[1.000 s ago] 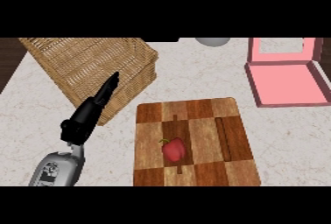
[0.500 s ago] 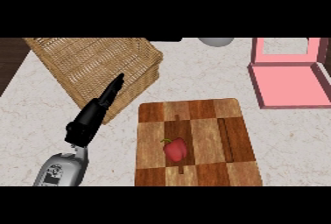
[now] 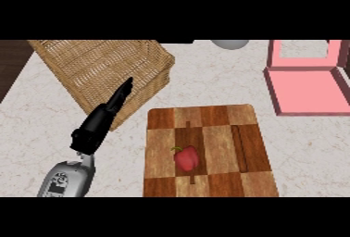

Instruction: Pick the lemon from the cutting board and place it in the cardboard box

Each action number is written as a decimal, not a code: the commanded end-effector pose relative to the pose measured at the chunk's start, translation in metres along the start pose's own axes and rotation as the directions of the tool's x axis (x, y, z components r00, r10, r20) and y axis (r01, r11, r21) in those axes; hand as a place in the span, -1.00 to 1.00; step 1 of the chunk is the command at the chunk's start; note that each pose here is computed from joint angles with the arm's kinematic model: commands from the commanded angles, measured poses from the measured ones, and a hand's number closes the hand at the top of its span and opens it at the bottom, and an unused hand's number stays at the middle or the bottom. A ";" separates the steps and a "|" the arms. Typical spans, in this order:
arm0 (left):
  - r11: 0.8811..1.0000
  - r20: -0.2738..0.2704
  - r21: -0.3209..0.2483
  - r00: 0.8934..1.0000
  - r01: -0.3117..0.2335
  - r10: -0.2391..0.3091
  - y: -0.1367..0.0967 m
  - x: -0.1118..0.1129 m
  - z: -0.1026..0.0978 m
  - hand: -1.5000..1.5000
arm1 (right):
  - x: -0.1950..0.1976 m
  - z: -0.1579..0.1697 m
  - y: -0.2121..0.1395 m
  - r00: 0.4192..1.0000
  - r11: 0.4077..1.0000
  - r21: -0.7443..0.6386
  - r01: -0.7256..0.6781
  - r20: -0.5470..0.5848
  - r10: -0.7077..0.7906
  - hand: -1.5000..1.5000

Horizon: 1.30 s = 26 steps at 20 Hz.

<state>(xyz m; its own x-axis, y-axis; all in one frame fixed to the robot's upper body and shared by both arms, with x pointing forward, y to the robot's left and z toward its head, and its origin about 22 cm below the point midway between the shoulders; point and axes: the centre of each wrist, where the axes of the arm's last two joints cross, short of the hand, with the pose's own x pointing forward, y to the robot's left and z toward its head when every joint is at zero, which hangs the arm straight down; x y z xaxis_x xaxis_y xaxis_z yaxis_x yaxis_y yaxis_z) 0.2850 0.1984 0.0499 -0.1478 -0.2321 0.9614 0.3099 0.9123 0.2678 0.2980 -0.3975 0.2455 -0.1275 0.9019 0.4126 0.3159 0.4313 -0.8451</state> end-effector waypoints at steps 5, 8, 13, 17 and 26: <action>1.000 -0.047 0.004 0.999 0.000 0.000 0.029 -0.014 -0.003 0.00 | -0.028 -0.035 0.041 0.994 0.992 0.057 -0.110 -0.016 0.111 1.00; 1.000 -0.038 0.003 0.999 0.017 -0.017 -0.007 -0.009 0.005 0.00 | -0.025 -0.050 0.076 0.992 0.990 0.070 -0.121 -0.017 0.122 1.00; 1.000 -0.041 0.002 0.999 -0.003 0.003 -0.005 -0.012 -0.002 0.00 | -0.061 -0.043 0.112 0.987 0.990 0.139 -0.010 -0.157 0.032 1.00; 1.000 -0.056 0.006 0.998 -0.025 0.025 -0.007 -0.009 -0.005 0.00 | -0.056 -0.065 0.110 0.970 0.969 0.212 0.129 -0.231 -0.078 -1.00; 1.000 -0.050 0.003 0.999 -0.011 0.011 -0.003 -0.010 0.009 0.00 | -0.095 -0.041 0.125 0.887 0.902 -0.060 0.427 -0.165 -0.431 -1.00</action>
<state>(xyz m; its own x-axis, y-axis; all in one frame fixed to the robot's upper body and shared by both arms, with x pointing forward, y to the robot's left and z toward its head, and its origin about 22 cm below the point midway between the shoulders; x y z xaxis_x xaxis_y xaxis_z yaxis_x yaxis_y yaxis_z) 0.2856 0.1990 0.0525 -0.1457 -0.2306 0.9621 0.3060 0.9143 0.2655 0.3943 -0.4204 0.1270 -0.0296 0.7248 0.6884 0.1922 0.6799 -0.7076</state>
